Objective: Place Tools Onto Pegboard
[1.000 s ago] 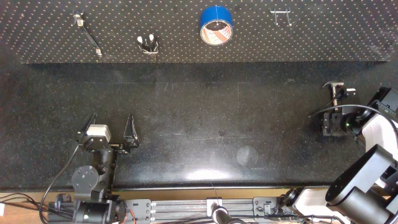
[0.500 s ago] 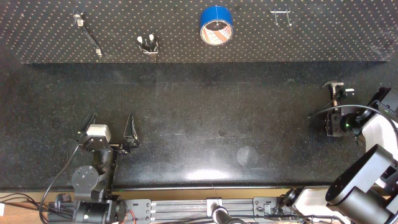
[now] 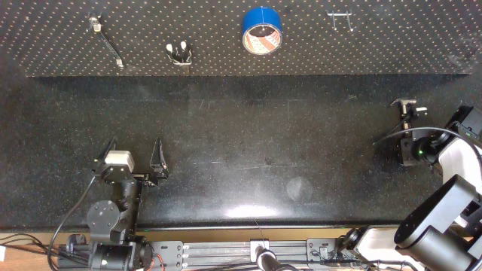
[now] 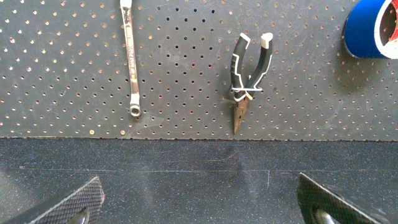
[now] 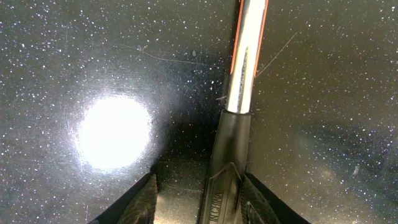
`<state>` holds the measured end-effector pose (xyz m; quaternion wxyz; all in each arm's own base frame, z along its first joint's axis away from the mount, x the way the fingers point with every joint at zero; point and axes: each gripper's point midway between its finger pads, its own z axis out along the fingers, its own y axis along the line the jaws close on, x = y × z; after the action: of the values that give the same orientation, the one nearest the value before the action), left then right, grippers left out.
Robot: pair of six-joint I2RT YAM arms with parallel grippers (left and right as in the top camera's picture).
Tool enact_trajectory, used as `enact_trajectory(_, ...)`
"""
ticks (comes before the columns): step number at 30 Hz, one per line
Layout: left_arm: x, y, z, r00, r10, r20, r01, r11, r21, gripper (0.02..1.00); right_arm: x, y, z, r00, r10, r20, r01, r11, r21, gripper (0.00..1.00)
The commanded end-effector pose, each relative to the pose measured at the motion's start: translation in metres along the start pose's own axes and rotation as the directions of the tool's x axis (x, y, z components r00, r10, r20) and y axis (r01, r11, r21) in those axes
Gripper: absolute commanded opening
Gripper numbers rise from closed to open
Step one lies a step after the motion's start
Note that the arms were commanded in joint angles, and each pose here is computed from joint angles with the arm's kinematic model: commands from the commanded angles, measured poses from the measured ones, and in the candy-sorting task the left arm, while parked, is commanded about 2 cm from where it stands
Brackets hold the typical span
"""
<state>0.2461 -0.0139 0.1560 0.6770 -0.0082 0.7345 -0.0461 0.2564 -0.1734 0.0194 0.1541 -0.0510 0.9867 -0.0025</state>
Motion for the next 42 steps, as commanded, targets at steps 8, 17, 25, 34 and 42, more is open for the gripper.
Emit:
enact_trajectory(8, 0.0004, -0.0008, -0.0004, 1.0, 0.012, 0.001, -0.012, 1.0, 0.003, 0.996, 0.0069, 0.0009, 0.0052, 1.0, -0.006, -0.029, 0.006, 1.0, -0.009, 0.358)
enact_trajectory(17, 0.0003, -0.0008, -0.0005, 1.0, 0.012, 0.001, -0.012, 1.0, 0.004, 0.996, 0.006, -0.0004, 0.0052, 0.999, 0.04, -0.025, -0.04, 0.999, -0.003, 0.318)
enact_trajectory(25, 0.0004, -0.0008, -0.0004, 1.0, 0.012, 0.001, -0.012, 1.0, 0.003, 0.996, 0.0044, -0.0023, 0.0052, 0.997, 0.071, -0.019, -0.071, 0.997, 0.005, 0.301)
enact_trajectory(34, 0.0003, -0.0008, -0.0005, 1.0, 0.012, 0.001, -0.012, 1.0, 0.004, 0.996, 0.004, -0.0029, 0.0053, 0.997, 0.081, -0.017, -0.081, 0.997, 0.007, 0.235)
enact_trajectory(42, 0.0004, -0.0008, -0.0004, 1.0, 0.012, 0.001, -0.012, 1.0, 0.003, 0.996, 0.0042, -0.0031, 0.0053, 0.997, 0.081, -0.018, -0.08, 0.997, 0.008, 0.222)
